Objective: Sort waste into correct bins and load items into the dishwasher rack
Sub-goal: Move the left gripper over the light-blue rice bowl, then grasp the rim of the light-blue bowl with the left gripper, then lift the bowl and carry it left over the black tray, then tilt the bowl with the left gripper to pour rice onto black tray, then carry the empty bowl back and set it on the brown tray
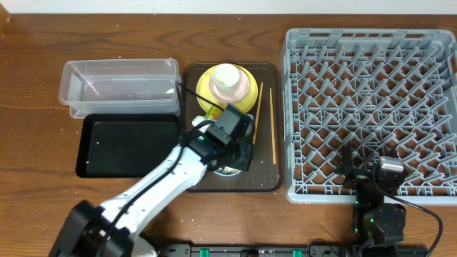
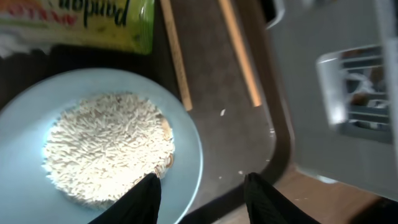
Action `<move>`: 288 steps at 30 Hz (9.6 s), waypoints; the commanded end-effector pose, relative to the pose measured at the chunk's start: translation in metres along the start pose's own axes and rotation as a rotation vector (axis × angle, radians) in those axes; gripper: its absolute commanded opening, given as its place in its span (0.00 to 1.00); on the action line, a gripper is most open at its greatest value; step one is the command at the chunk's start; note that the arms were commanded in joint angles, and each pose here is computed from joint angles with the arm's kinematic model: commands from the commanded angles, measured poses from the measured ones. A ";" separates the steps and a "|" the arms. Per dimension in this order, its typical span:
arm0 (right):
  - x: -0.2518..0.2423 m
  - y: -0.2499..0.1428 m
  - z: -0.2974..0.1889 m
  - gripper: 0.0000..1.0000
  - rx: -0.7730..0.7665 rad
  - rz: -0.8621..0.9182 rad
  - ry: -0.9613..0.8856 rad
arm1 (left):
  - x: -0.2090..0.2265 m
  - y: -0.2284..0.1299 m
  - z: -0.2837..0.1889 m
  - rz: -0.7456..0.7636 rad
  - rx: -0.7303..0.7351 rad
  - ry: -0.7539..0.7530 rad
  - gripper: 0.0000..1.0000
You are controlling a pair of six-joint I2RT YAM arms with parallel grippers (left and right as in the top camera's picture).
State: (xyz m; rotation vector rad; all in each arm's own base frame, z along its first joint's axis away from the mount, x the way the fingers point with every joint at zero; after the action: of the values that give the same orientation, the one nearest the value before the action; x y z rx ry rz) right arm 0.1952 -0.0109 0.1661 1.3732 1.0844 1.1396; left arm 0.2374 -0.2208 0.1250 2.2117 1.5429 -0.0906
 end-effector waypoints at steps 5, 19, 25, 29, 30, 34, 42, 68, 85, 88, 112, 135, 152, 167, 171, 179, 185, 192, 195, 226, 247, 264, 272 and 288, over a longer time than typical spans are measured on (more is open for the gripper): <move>0.001 -0.001 0.000 0.99 0.002 0.005 0.003 | 0.002 -0.007 0.022 -0.012 0.041 0.054 0.47; 0.001 -0.001 0.000 0.99 0.001 0.005 0.003 | 0.001 -0.008 0.041 0.006 0.040 0.104 0.46; 0.001 -0.001 0.000 0.99 0.002 0.005 0.003 | 0.008 -0.007 0.040 0.007 0.026 0.159 0.39; 0.001 -0.001 0.000 0.99 0.002 0.005 0.003 | 0.017 -0.010 0.038 0.007 0.035 0.228 0.38; 0.001 -0.001 0.000 0.99 0.001 0.005 0.003 | 0.019 -0.011 0.038 0.008 0.037 0.238 0.38; 0.001 -0.001 0.000 0.99 0.001 0.005 0.003 | 0.019 -0.012 0.038 0.008 0.042 0.241 0.38; 0.001 -0.001 0.000 0.99 0.001 0.005 0.003 | 0.019 -0.011 0.038 0.008 0.038 0.240 0.36; 0.001 -0.001 0.000 0.99 0.001 0.005 0.003 | 0.015 0.001 0.043 -0.060 -0.061 0.222 0.31; 0.001 -0.001 0.000 0.99 0.002 0.005 0.003 | 0.017 -0.007 0.053 -0.085 -0.080 0.209 0.20; 0.001 -0.001 0.000 0.99 0.001 0.005 0.003 | 0.017 -0.007 0.053 -0.085 -0.080 0.210 0.20; 0.001 -0.001 0.000 0.99 0.001 0.005 0.003 | 0.032 -0.010 0.031 -0.045 -0.094 0.344 0.20; 0.001 -0.001 0.000 0.99 0.002 0.005 0.003 | 0.032 -0.009 0.033 -0.049 -0.092 0.345 0.06; 0.001 -0.001 0.000 0.99 0.001 0.005 0.003 | 0.023 -0.001 -0.061 -0.028 -0.265 0.327 0.06; 0.001 -0.001 0.000 0.99 0.002 0.005 0.003 | 0.107 0.012 -0.127 -0.375 -0.386 0.149 0.06; 0.001 -0.001 0.000 0.99 0.002 0.005 0.003 | 0.137 0.010 -0.136 -0.486 -0.391 0.050 0.06; 0.001 -0.001 0.000 0.99 0.002 0.005 0.003 | 0.185 0.004 -0.147 -0.656 -0.422 -0.213 0.05; 0.001 -0.001 0.000 0.99 0.002 0.005 0.003 | 0.210 0.003 -0.143 -0.696 -0.444 -0.424 0.06; 0.001 -0.001 0.000 0.99 0.002 0.005 0.004 | 0.227 0.003 -0.132 -0.714 -0.448 -0.516 0.06; 0.001 -0.001 0.000 0.99 0.001 0.005 0.003 | 0.229 0.004 -0.132 -0.706 -0.456 -0.513 0.06; 0.001 -0.001 0.000 0.99 0.002 0.005 0.003 | 0.245 0.003 -0.155 -0.818 -0.549 -0.913 0.06; 0.001 -0.001 0.000 0.99 0.002 0.005 0.003 | 0.258 -0.013 -0.163 -0.956 -0.564 -0.981 0.07; 0.001 -0.001 0.000 0.99 0.002 0.005 0.003 | 0.262 -0.017 -0.174 -0.943 -0.614 -0.955 0.07; 0.001 -0.001 0.000 0.99 0.002 0.005 0.003 | 0.255 -0.020 -0.175 -0.914 -0.620 -0.944 0.07; 0.001 -0.001 0.000 0.99 0.002 0.005 0.003 | 0.150 -0.020 -0.129 -0.600 -0.241 -0.672 0.07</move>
State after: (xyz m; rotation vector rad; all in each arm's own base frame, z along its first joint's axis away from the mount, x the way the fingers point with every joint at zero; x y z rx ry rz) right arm 0.1952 -0.0109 0.1661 1.3734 1.0847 1.1394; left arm 0.2564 -0.0202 0.1901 1.0772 1.6119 -0.8065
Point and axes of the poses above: each gripper's point midway between its finger pads, its own z axis out along the fingers, its own x axis along the line the jaws close on, y = z × x, the point moved 5 cm from there along -z, back along the fingers, and after that the axes turned 3 degrees about z, right-handed, at the moved point
